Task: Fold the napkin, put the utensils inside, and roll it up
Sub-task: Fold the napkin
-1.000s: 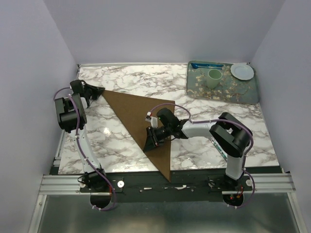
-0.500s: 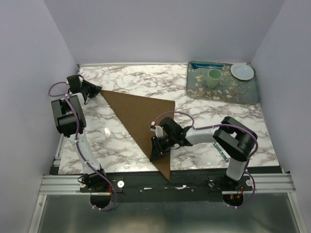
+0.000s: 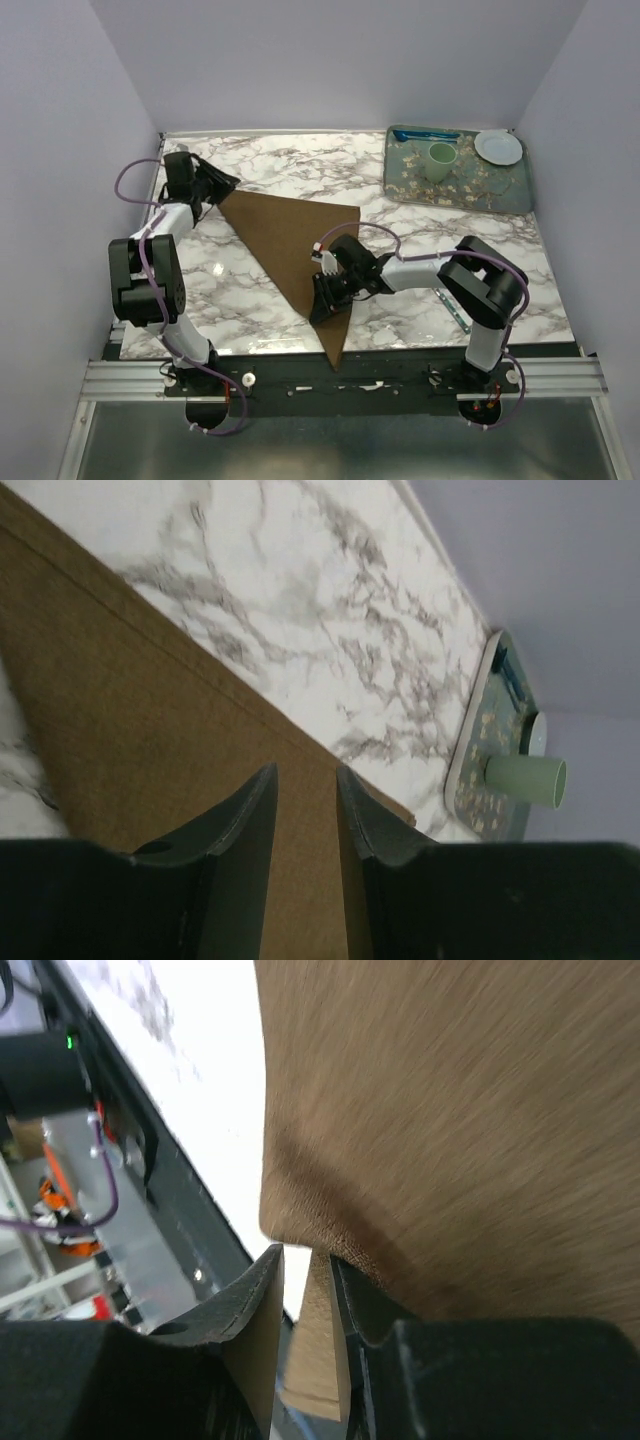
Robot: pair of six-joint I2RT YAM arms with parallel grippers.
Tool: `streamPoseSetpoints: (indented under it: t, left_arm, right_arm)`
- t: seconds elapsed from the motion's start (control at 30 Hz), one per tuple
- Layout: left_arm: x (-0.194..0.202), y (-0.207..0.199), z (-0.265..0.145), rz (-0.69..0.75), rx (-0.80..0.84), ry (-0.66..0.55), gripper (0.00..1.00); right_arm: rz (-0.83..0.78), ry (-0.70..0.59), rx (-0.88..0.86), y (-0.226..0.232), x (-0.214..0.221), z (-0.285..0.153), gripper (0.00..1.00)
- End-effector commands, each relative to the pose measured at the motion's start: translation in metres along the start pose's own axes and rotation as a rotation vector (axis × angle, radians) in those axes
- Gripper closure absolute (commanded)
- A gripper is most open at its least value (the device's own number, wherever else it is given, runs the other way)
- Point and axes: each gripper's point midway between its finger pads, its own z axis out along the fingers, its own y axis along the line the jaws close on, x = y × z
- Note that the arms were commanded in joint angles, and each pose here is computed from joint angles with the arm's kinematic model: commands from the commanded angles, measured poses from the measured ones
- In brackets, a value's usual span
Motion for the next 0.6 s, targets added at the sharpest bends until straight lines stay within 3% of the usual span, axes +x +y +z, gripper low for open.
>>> streamPoseSetpoints:
  t: [0.0, 0.23, 0.57]
  left_arm:
    - [0.066, -0.005, 0.005, 0.043, -0.002, 0.126, 0.62]
    - [0.118, -0.011, 0.019, 0.103, -0.001, 0.240, 0.62]
    - [0.131, 0.017, 0.042, 0.070, -0.096, 0.268, 0.62]
  right_arm:
    - [-0.034, -0.033, 0.224, -0.061, -0.034, -0.007, 0.66]
    - [-0.088, 0.012, 0.210, -0.050, -0.042, -0.029, 0.66]
    - [-0.075, -0.068, 0.164, -0.020, -0.029, -0.067, 0.65]
